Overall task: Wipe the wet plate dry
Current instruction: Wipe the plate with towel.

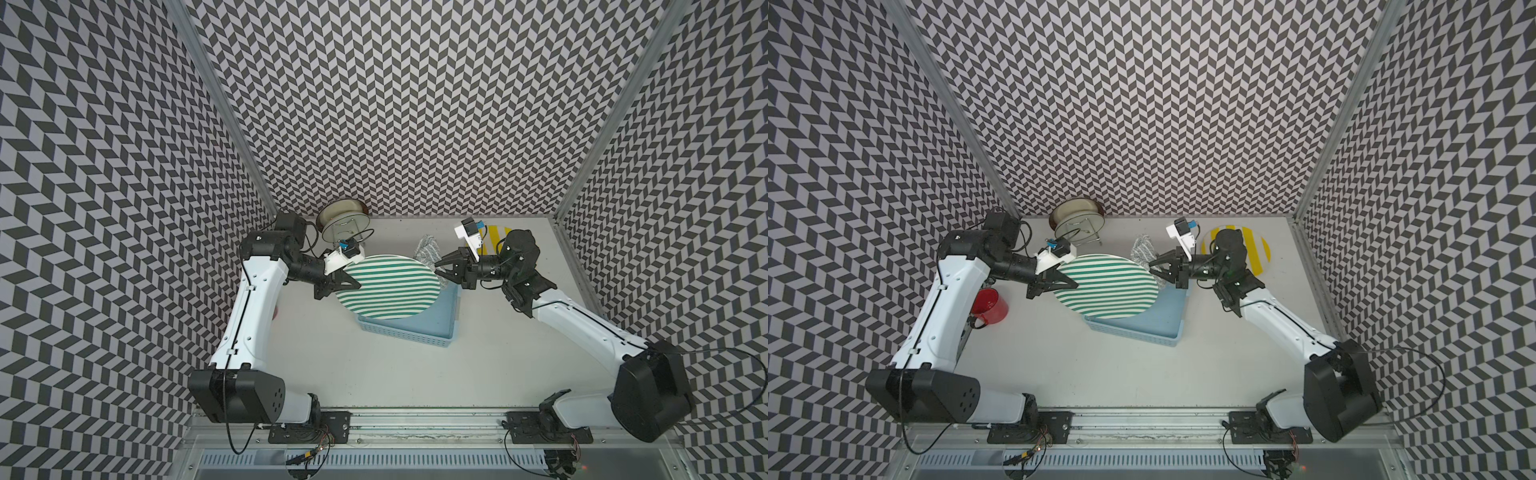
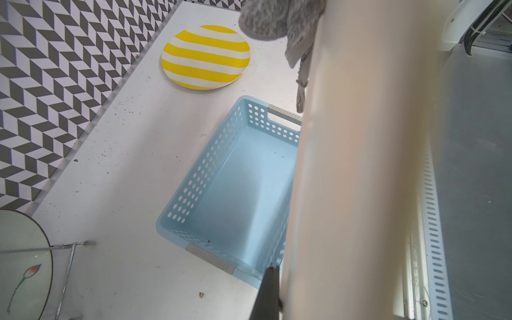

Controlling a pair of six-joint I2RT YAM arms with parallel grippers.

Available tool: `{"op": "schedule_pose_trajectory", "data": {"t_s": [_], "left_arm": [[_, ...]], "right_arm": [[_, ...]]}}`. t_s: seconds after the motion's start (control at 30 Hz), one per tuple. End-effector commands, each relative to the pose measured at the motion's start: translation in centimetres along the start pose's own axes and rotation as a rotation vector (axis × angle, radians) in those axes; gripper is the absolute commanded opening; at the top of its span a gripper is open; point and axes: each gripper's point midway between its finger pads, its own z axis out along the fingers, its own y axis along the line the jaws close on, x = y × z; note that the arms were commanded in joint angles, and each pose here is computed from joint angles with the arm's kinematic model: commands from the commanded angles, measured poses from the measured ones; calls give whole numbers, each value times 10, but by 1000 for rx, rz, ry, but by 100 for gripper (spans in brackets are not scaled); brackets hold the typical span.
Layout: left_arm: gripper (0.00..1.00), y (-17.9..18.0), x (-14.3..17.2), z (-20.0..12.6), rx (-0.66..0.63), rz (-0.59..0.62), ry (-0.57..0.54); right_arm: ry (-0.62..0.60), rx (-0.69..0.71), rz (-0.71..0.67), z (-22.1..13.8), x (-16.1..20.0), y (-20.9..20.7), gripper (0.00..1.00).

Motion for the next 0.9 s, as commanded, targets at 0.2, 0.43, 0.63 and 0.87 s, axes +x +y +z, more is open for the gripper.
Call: {"op": "schedule_pose_trajectory", "data": {"t_s": [0.2,0.43,0.63,0.87], "left_arm": [[0,33,-41,-27,-87,-81,-203],[0,54,-43,-34,-117,-155,-246],[0,85,-37,-32,-202,-276,-270],[0,83,-47,-26,-113,-408,-367]], "right_arm": [[84,-169,-3,0,23,38,0],[73,-163,-5,-2,23,39,0],[53,-142,-14,-3,19,39,0],[6,-79,-22,-2,12,30,0]]}}
